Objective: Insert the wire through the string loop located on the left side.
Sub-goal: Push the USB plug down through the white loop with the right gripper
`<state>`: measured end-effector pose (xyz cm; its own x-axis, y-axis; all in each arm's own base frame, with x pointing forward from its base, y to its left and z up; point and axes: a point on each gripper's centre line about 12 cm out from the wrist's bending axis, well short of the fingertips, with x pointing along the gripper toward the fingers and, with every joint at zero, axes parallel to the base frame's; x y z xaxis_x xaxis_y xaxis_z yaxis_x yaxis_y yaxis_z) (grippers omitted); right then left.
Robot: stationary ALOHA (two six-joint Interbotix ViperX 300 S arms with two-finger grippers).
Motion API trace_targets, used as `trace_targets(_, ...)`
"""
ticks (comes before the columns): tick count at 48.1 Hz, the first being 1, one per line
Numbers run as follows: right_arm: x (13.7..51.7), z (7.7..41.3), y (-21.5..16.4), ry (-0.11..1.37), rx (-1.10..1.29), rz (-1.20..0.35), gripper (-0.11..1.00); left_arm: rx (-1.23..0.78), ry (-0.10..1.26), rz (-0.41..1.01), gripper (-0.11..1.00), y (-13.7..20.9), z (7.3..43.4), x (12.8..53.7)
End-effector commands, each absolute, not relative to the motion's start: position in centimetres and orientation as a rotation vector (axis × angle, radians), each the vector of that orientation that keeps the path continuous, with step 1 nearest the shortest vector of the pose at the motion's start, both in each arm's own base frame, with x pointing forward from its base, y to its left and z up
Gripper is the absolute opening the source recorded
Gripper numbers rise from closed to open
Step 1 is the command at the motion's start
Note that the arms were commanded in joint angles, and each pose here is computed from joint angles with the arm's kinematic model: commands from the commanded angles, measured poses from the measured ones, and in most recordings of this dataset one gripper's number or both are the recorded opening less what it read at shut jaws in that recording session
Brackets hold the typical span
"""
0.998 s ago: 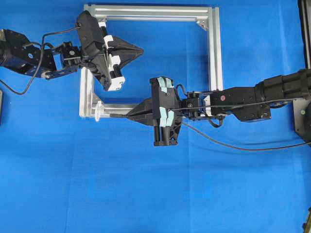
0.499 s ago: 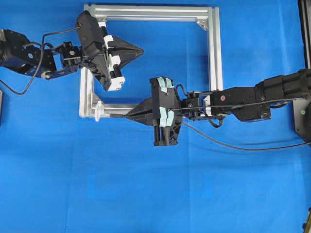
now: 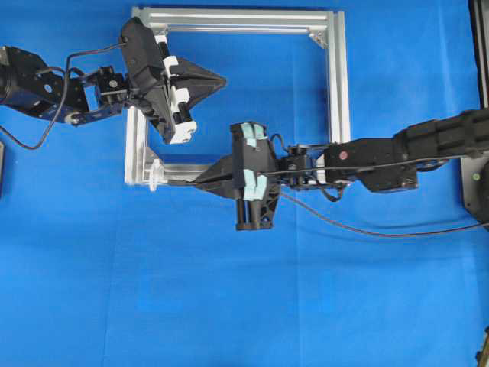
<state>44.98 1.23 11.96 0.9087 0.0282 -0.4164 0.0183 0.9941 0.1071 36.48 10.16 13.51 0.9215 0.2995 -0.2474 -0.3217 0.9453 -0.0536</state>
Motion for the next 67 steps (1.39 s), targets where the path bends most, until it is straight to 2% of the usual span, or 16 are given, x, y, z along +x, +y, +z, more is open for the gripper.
trace_targets(1, 46.3, 13.4, 0.8, 0.378, 0.112, -0.001, -0.01, -0.088, 0.192, 0.31, 0.0, 10.0, 15.1, 36.7)
trace_targets(24, 49.9, 13.5, 0.2, 0.334, 0.112, -0.011, -0.01, -0.087, 0.192, 0.304, 0.0, 9.7, 15.1, 36.8)
trace_targets(44, 50.6, 13.3, 0.3, 0.338, 0.112, -0.01, -0.01, -0.087, 0.197, 0.3, 0.0, 9.5, 15.0, 36.6)
trace_targets(67, 50.5, 13.2, 0.2, 0.339, 0.111, -0.011, -0.01, -0.087, 0.216, 0.3, 0.0, 7.4, 15.8, 28.0)
